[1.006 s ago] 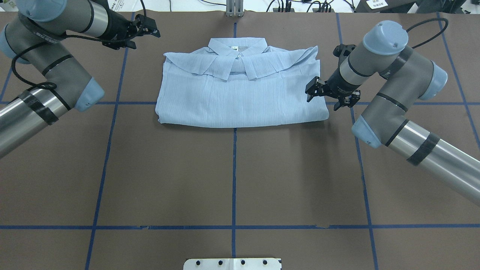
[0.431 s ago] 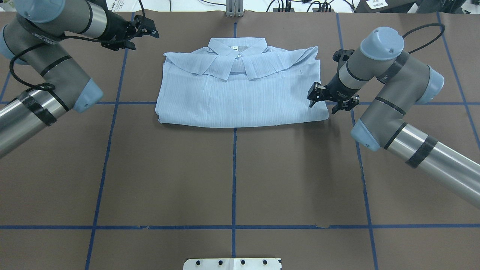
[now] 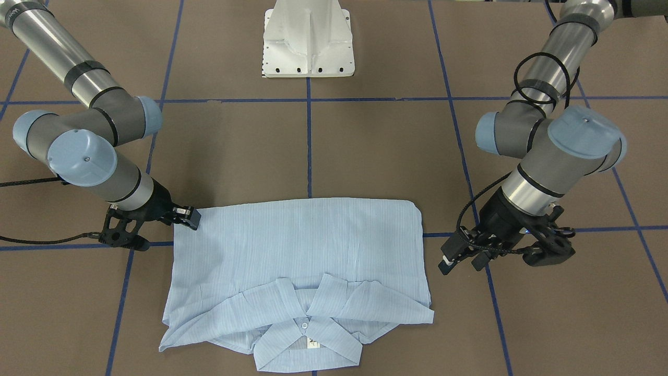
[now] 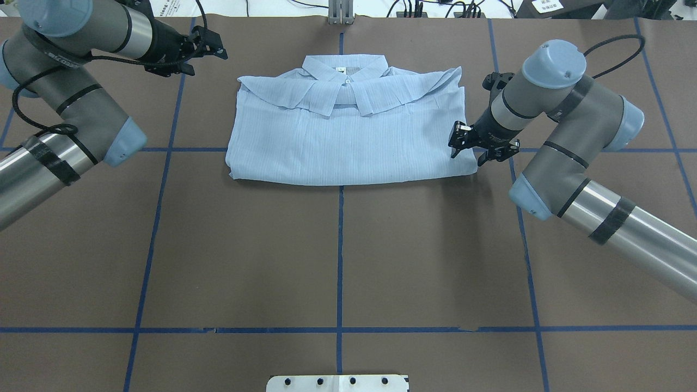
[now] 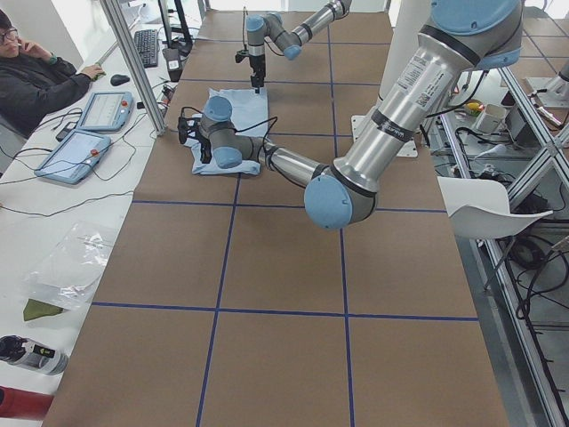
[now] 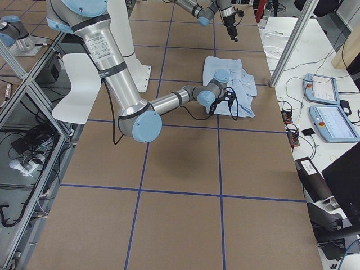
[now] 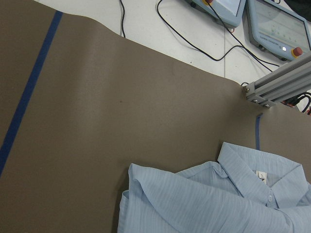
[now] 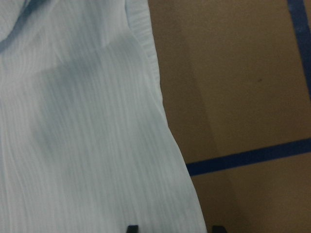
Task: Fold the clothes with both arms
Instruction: 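Move the right gripper down to the folded shirt's side edge and grasp it, then drag the folded shirt toward the robot with the right gripper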
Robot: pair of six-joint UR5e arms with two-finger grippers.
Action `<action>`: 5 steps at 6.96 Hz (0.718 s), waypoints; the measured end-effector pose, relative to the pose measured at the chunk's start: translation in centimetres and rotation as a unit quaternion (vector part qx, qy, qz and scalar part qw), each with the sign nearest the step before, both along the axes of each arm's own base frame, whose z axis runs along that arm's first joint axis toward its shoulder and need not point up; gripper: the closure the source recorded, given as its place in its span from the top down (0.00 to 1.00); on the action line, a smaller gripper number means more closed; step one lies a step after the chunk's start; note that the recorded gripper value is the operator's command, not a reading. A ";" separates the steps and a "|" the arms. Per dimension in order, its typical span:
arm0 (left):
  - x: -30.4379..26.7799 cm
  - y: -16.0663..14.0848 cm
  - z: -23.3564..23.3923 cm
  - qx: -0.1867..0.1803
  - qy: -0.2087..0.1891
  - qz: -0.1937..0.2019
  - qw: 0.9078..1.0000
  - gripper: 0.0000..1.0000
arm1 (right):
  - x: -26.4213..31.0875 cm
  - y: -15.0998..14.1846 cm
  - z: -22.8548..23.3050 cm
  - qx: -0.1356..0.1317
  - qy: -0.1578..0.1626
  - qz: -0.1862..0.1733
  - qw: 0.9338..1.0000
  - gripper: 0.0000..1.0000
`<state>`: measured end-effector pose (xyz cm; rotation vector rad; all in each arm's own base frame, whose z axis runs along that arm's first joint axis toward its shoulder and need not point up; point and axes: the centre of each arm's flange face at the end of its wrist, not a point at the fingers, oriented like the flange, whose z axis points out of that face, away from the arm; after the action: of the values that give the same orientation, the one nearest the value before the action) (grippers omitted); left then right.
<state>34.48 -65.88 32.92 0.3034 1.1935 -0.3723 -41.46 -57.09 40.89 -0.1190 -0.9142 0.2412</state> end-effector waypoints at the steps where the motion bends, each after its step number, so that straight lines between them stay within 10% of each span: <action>1: 0.0 0.0 0.0 0.000 0.000 0.000 1.000 0.90 | 0.1 0.0 0.0 0.000 0.000 0.000 1.000 0.00; 5: -0.1 0.2 -0.5 0.002 0.005 -0.001 1.000 0.88 | 1.4 1.2 -1.1 0.006 -0.020 -0.008 1.000 0.00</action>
<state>34.38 -65.72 32.38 0.3062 1.2044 -0.3742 -40.09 -55.89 39.74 -0.1203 -0.9538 0.2198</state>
